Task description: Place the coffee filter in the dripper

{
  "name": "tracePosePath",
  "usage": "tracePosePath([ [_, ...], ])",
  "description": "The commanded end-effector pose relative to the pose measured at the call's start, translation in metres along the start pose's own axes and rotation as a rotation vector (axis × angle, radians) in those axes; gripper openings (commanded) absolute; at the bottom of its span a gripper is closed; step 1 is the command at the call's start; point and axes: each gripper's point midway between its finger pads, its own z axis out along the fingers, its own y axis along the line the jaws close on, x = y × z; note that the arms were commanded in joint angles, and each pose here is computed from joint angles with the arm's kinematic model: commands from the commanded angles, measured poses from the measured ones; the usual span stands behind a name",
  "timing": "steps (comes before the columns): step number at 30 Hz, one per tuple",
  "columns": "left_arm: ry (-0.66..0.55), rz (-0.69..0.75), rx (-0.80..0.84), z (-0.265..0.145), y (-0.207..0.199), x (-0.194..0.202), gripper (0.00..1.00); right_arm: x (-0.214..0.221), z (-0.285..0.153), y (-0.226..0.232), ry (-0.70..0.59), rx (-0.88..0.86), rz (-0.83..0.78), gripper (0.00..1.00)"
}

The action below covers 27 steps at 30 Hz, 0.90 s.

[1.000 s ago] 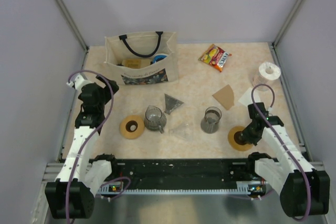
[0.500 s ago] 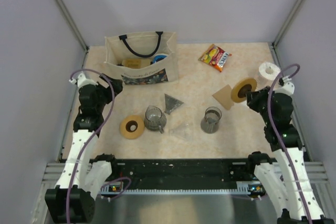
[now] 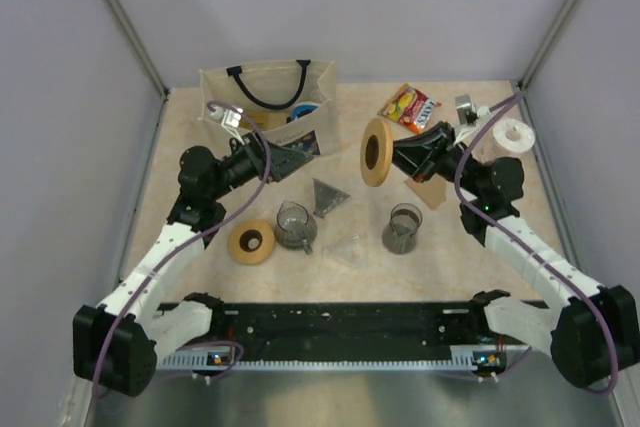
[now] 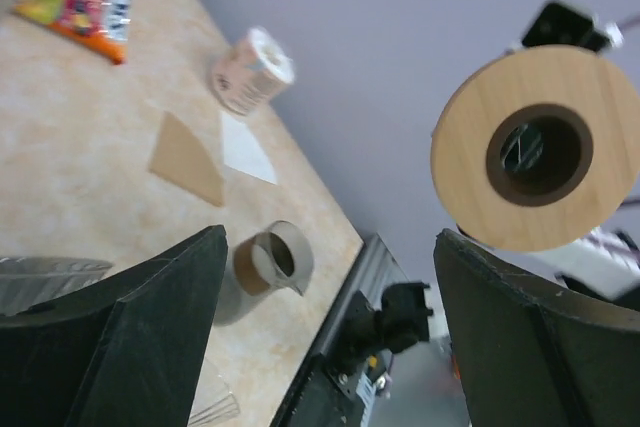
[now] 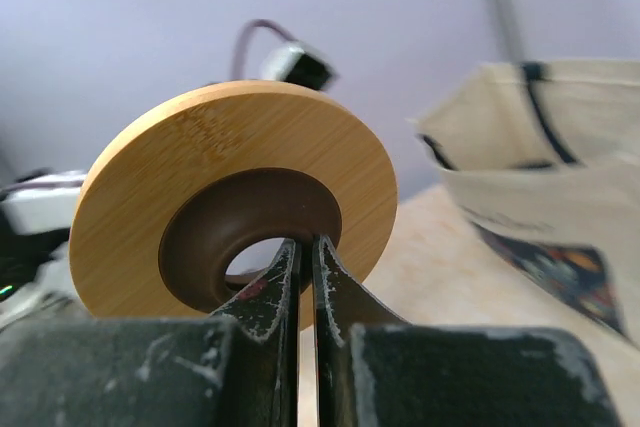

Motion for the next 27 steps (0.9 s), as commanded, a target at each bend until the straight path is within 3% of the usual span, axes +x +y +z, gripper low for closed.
tracePosePath([
  [1, 0.043, 0.165, 0.436, -0.013, -0.086, 0.005, 0.89, -0.036, 0.006, 0.105, 0.040, -0.477, 0.039, 0.00],
  [4, 0.084, 0.270, 0.617, -0.032, -0.114, 0.020, 0.90, -0.020, 0.008, 0.106, 0.172, -0.525, 0.256, 0.00],
  [8, 0.113, 0.317, 0.672, -0.033, -0.121, 0.027, 0.90, 0.003, 0.010, 0.099, 0.278, -0.535, 0.436, 0.00],
  [18, 0.198, 0.228, 0.637, 0.004, -0.098, 0.030, 0.81, 0.029, 0.017, 0.103, 0.368, -0.560, 0.498, 0.00],
  [27, 0.260, 0.226, 0.790, -0.006, -0.116, 0.048, 0.71, 0.038, 0.023, 0.093, 0.395, -0.547, 0.519, 0.00],
])
